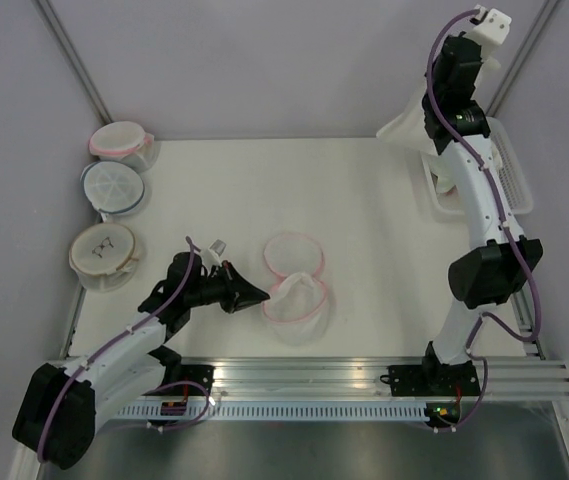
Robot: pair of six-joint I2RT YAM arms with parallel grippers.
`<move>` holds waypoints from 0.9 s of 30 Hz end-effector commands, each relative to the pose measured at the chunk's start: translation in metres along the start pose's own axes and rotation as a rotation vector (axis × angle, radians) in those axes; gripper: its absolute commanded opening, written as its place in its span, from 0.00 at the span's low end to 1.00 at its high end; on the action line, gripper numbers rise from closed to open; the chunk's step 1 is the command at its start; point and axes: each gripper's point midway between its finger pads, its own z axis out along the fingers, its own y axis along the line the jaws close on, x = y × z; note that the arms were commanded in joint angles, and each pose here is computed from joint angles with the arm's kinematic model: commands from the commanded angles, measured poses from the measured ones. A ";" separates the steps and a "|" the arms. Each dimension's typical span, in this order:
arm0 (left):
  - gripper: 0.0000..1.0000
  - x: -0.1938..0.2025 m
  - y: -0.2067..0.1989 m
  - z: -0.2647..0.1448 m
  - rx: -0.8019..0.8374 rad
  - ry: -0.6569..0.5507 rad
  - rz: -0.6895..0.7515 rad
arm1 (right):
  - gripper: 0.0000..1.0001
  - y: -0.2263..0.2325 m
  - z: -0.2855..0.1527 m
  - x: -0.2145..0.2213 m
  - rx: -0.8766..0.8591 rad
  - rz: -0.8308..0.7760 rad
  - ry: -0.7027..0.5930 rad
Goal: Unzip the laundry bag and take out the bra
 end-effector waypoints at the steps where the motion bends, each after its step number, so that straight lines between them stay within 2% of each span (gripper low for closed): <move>1: 0.02 0.013 0.009 -0.006 -0.014 0.038 -0.025 | 0.01 -0.044 0.020 -0.010 0.131 -0.009 -0.020; 5: 0.02 0.016 0.013 -0.009 -0.018 0.033 -0.040 | 0.00 -0.092 0.036 0.009 0.248 -0.074 -0.002; 9: 0.02 0.017 0.014 -0.009 -0.028 0.039 -0.044 | 0.00 -0.129 0.054 0.056 0.316 -0.117 0.063; 15: 0.02 0.015 0.010 -0.009 -0.029 0.041 -0.052 | 0.01 -0.171 0.088 0.148 0.437 -0.134 0.227; 16: 0.02 0.014 0.008 -0.009 -0.027 0.037 -0.047 | 0.04 -0.179 0.084 0.167 0.474 -0.164 0.300; 17: 0.02 0.013 0.007 -0.009 -0.025 0.034 -0.045 | 0.16 -0.180 0.089 0.178 0.492 -0.130 0.328; 18: 0.02 0.012 0.005 -0.008 -0.023 0.032 -0.042 | 0.41 -0.178 0.098 0.223 0.457 -0.138 0.432; 19: 0.02 0.011 0.003 -0.008 -0.020 0.031 -0.041 | 0.49 -0.168 0.105 0.208 0.423 -0.106 0.446; 20: 0.02 0.010 0.002 -0.008 -0.020 0.031 -0.041 | 0.57 -0.161 0.109 0.214 0.388 -0.094 0.473; 21: 0.02 0.009 -0.001 -0.009 -0.014 0.028 -0.033 | 0.74 -0.152 0.114 0.217 0.344 -0.077 0.486; 23: 0.02 0.009 -0.003 -0.009 -0.007 0.025 -0.026 | 0.83 -0.134 0.112 0.216 0.267 -0.096 0.486; 24: 0.02 0.008 -0.004 -0.009 -0.006 0.020 -0.023 | 0.90 -0.134 0.097 0.213 0.257 -0.116 0.492; 25: 0.02 0.007 -0.004 -0.009 -0.005 0.016 -0.018 | 0.93 -0.115 0.098 0.194 0.218 -0.095 0.402; 27: 0.02 0.007 -0.004 -0.008 -0.004 0.019 -0.013 | 0.97 -0.103 0.076 0.166 0.178 -0.080 0.352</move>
